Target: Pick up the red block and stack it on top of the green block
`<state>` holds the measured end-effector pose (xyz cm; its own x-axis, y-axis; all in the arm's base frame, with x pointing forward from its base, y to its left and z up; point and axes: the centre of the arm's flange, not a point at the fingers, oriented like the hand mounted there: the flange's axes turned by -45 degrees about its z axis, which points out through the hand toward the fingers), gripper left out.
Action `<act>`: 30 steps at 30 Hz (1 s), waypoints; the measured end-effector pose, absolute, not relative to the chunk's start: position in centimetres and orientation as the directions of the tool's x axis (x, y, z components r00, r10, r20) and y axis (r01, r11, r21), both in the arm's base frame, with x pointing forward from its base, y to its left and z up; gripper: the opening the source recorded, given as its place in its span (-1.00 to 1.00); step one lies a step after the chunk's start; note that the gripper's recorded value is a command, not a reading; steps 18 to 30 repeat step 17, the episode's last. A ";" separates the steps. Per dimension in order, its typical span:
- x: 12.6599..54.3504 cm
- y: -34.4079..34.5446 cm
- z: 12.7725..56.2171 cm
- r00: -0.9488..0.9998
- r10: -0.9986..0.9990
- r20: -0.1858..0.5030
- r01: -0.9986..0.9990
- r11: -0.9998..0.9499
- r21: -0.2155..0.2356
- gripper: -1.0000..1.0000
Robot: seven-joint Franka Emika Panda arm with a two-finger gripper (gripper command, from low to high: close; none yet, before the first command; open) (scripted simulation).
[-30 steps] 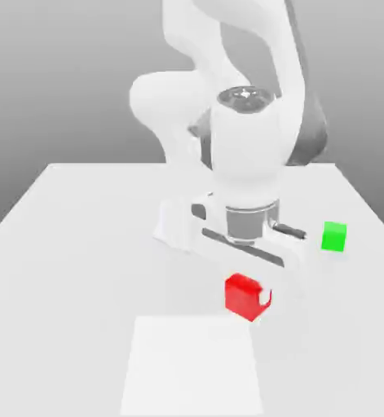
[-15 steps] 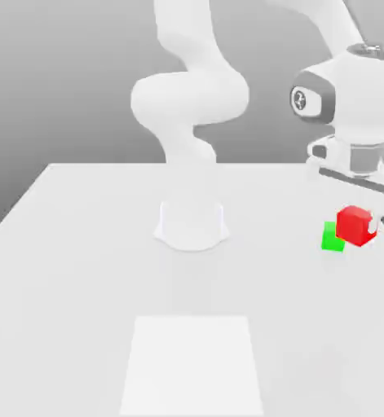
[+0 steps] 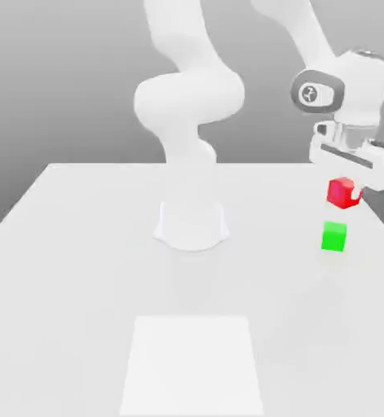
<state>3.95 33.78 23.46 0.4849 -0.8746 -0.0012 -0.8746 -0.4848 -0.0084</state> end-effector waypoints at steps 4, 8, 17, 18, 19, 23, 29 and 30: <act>3.9 33.9 21.7 0.485 -0.874 0.000 -0.874 -0.485 -0.012 -1.00; 3.9 33.8 19.9 0.485 -0.875 0.001 -0.875 -0.485 -0.010 -1.00; 4.0 33.8 19.9 0.485 -0.875 -0.001 -0.875 -0.485 -0.013 1.00; 4.0 33.8 19.9 0.485 -0.875 -0.001 -0.875 -0.485 -0.013 1.00; 4.0 33.8 19.9 0.485 -0.875 -0.001 -0.875 -0.485 -0.013 1.00; 4.0 33.8 19.9 0.485 -0.875 -0.001 -0.875 -0.485 -0.013 1.00; 4.0 33.8 19.9 0.485 -0.875 -0.001 -0.875 -0.485 -0.013 1.00; 4.0 33.8 19.9 0.485 -0.875 -0.001 -0.875 -0.485 -0.013 1.00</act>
